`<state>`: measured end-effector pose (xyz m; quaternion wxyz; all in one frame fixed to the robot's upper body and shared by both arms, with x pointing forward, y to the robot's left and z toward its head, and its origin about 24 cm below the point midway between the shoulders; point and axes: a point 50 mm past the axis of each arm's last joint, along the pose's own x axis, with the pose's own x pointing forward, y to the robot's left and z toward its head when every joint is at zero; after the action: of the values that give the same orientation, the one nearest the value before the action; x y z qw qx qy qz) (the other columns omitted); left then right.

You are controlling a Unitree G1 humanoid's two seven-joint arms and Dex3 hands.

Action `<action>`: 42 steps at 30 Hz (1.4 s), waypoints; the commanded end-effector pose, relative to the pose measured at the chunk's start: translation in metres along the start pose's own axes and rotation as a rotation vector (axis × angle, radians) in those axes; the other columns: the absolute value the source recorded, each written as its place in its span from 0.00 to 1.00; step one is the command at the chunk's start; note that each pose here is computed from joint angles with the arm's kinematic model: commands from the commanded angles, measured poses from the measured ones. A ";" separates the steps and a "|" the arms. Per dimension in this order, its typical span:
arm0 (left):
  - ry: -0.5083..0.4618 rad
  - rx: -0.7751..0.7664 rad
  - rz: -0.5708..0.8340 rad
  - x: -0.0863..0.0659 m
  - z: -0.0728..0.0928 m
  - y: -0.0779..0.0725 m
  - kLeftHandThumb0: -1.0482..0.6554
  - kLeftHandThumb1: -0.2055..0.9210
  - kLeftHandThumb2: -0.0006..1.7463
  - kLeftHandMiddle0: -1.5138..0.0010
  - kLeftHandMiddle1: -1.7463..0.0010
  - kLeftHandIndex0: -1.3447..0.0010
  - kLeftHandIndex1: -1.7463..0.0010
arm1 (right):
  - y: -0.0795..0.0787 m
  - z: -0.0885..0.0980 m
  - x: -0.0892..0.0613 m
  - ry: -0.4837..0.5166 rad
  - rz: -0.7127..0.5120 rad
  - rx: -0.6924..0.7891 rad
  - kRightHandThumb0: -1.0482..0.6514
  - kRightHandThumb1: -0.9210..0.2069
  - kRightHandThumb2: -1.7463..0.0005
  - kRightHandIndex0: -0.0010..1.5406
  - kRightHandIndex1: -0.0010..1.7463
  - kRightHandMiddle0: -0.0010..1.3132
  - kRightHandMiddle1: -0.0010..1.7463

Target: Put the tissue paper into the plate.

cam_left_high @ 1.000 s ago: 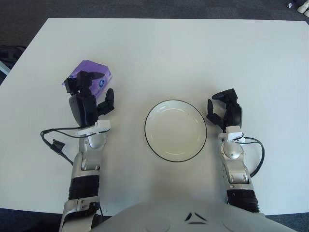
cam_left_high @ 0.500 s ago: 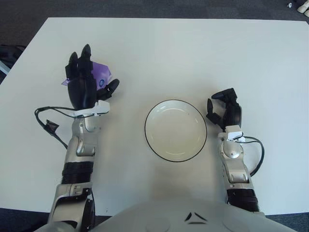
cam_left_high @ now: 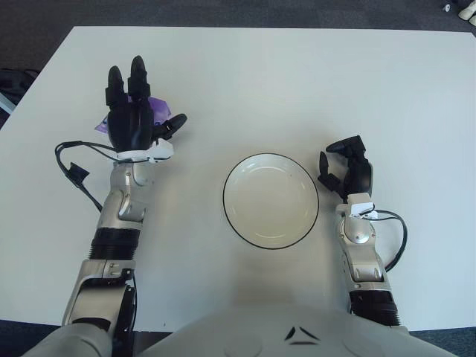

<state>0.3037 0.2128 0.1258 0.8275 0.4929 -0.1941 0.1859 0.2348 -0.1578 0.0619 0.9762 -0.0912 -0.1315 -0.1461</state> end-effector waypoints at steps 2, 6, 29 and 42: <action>-0.006 0.026 -0.023 0.002 -0.004 -0.002 0.00 0.99 0.22 1.00 1.00 1.00 1.00 | -0.003 -0.016 -0.009 0.092 0.001 -0.025 0.39 0.23 0.49 0.39 0.70 0.27 1.00; -0.034 0.030 -0.041 0.007 -0.001 -0.002 0.00 1.00 0.22 1.00 1.00 1.00 1.00 | -0.003 -0.015 -0.009 0.093 -0.001 -0.024 0.39 0.22 0.49 0.38 0.70 0.26 1.00; -0.077 0.198 -0.327 0.025 -0.016 0.010 0.00 0.96 0.20 1.00 1.00 1.00 1.00 | -0.003 -0.014 -0.011 0.100 0.007 -0.026 0.39 0.24 0.48 0.38 0.70 0.27 1.00; -0.073 0.447 -0.559 0.038 -0.027 0.039 0.00 0.95 0.20 1.00 1.00 1.00 1.00 | -0.005 -0.015 -0.013 0.094 0.009 -0.036 0.39 0.22 0.50 0.38 0.70 0.26 1.00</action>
<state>0.3206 0.2560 0.1511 0.7377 0.6735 -0.0437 -0.0158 0.2324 -0.1584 0.0608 0.9768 -0.0950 -0.1247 -0.1459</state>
